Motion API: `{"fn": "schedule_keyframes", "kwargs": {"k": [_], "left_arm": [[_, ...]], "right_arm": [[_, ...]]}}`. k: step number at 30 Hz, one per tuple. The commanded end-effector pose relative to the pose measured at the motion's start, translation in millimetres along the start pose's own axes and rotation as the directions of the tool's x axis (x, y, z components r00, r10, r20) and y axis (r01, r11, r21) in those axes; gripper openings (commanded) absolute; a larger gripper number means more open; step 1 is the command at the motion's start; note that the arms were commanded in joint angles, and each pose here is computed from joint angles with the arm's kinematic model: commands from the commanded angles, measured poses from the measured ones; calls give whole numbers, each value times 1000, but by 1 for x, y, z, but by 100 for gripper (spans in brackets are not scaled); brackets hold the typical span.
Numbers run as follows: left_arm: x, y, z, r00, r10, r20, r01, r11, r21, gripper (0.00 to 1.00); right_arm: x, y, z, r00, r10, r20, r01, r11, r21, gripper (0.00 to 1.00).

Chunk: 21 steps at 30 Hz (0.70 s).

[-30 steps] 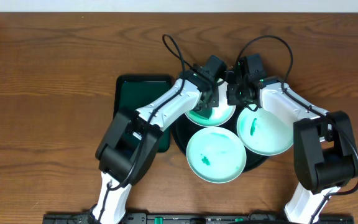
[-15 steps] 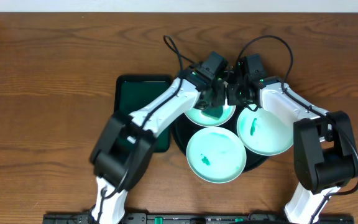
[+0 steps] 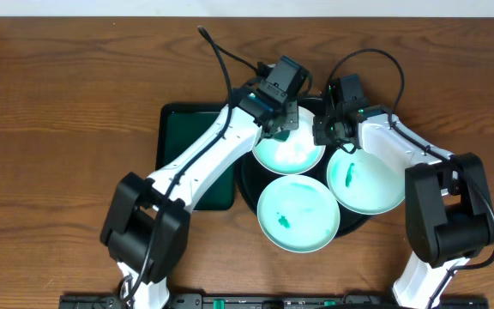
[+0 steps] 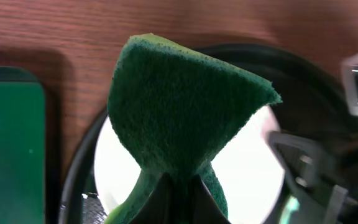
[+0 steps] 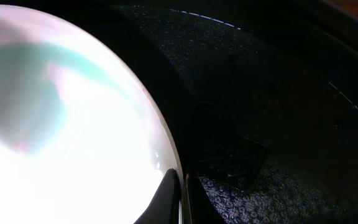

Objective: Clean dirty plates on tray and stack at the side

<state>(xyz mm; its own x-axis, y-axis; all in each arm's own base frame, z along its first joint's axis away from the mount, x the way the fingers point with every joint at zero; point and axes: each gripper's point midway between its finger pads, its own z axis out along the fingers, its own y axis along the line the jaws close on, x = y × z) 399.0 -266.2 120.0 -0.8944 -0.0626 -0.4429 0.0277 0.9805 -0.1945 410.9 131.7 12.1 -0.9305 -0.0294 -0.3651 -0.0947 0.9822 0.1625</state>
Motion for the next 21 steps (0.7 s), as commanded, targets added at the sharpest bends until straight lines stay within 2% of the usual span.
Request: {"fn": "schedule_keyframes", "kwargs": {"k": [1, 9, 12, 17, 21], "left_arm": [[7, 19, 22, 1000, 13, -13, -14, 995, -94, 8], [37, 31, 68, 992, 13, -122, -31, 988, -148, 8], [54, 30, 83, 982, 10, -187, -35, 991, -131, 8], [89, 6, 99, 939, 1, -345, 4, 1000, 13, 7], [102, -19, 93, 905, 10, -426, 57, 988, 144, 7]], "right_arm": [[6, 11, 1, 1000, -15, -14, 15, 999, -32, 1], [6, 11, 1, 1000, -15, -13, 15, 999, -32, 1], [6, 11, 1, 1000, -15, -13, 15, 999, -32, 1], [5, 11, 1, 1000, -16, -13, 15, 999, -32, 1], [5, 11, 1, 1000, -15, -13, 15, 999, -32, 1]]}}
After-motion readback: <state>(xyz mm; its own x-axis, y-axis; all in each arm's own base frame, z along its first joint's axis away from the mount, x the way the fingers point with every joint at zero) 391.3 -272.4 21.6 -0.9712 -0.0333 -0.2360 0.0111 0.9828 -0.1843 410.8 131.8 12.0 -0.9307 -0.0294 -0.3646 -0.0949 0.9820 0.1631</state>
